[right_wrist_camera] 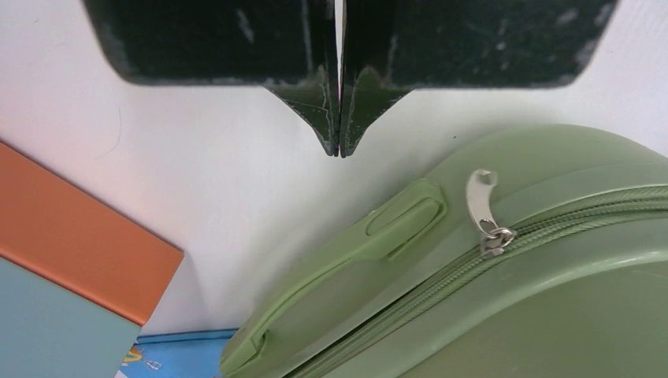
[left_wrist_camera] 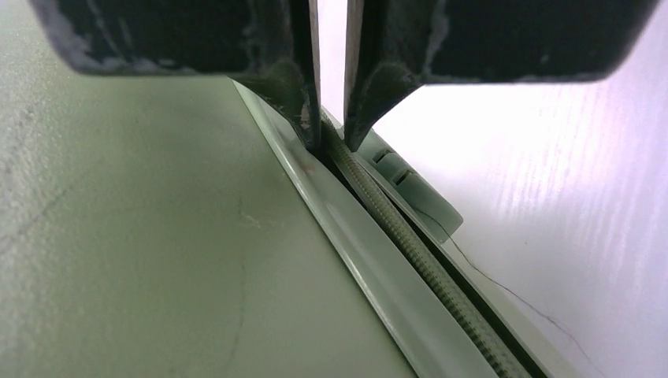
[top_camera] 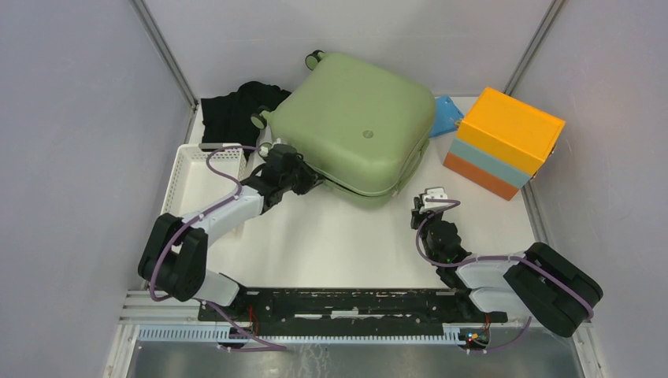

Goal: Open, take out, and arrange the luggage
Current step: Unzip the luggage at the center of the board.

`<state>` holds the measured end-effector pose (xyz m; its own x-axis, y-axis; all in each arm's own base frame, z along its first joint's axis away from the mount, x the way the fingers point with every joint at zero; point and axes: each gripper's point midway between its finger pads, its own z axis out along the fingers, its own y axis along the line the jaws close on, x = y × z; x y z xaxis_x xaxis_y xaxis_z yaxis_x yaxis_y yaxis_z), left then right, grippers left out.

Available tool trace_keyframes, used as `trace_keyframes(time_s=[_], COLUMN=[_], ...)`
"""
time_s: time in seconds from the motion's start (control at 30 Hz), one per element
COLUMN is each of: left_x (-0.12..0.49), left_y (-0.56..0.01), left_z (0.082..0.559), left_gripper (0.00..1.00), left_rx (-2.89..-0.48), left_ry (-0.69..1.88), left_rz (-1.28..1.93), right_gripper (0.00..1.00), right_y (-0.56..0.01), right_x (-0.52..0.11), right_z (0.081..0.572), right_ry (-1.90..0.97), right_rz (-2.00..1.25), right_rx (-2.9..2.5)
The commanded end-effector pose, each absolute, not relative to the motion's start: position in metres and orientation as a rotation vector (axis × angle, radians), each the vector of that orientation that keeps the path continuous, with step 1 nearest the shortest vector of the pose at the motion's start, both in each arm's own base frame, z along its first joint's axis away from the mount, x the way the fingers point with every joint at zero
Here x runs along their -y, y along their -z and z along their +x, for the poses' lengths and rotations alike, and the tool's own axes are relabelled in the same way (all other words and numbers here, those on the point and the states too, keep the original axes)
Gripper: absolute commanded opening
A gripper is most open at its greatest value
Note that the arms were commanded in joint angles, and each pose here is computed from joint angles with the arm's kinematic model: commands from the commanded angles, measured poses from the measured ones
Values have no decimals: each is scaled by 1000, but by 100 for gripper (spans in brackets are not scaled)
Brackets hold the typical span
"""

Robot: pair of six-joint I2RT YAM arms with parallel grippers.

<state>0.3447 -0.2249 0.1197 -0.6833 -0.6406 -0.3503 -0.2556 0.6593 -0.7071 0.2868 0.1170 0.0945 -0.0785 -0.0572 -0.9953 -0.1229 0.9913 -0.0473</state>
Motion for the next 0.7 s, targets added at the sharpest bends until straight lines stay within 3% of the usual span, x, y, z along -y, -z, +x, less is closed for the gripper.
trace_keyframes(time_s=[0.0,0.07,0.1,0.13,0.2,0.3,0.47,0.67], left_x=[166,164,163,162,159,153,148,149], left_y=[-83,-85,-86,-88,-91,-96,-105,-107], left_z=[337,335,334,334,332,329,327,323], left_gripper=[11,11,11,11,10,10,10,10], left_rx=[-2318,-2314,-2314,-2311,-2308,-2301,-2284,-2291], left_ry=[480,475,470,464,452,426,408,418], left_rz=[-673,-659,-654,-648,-634,-612,-574,-537], right_gripper=[0,0,5,15,43,67,75,72], right_y=[-105,-114,-117,-120,-122,-128,-121,-128], right_x=[-118,-130,-138,-145,-160,-176,-189,-196], right_z=[288,283,280,278,273,264,251,266], right_ry=[-79,-158,-198,-225,-295,-361,-405,-407], right_rz=[-138,-195,-235,-273,-346,-456,-586,-591], right_rx=[-1607,-1557,-1539,-1526,-1505,-1464,-1430,-1418])
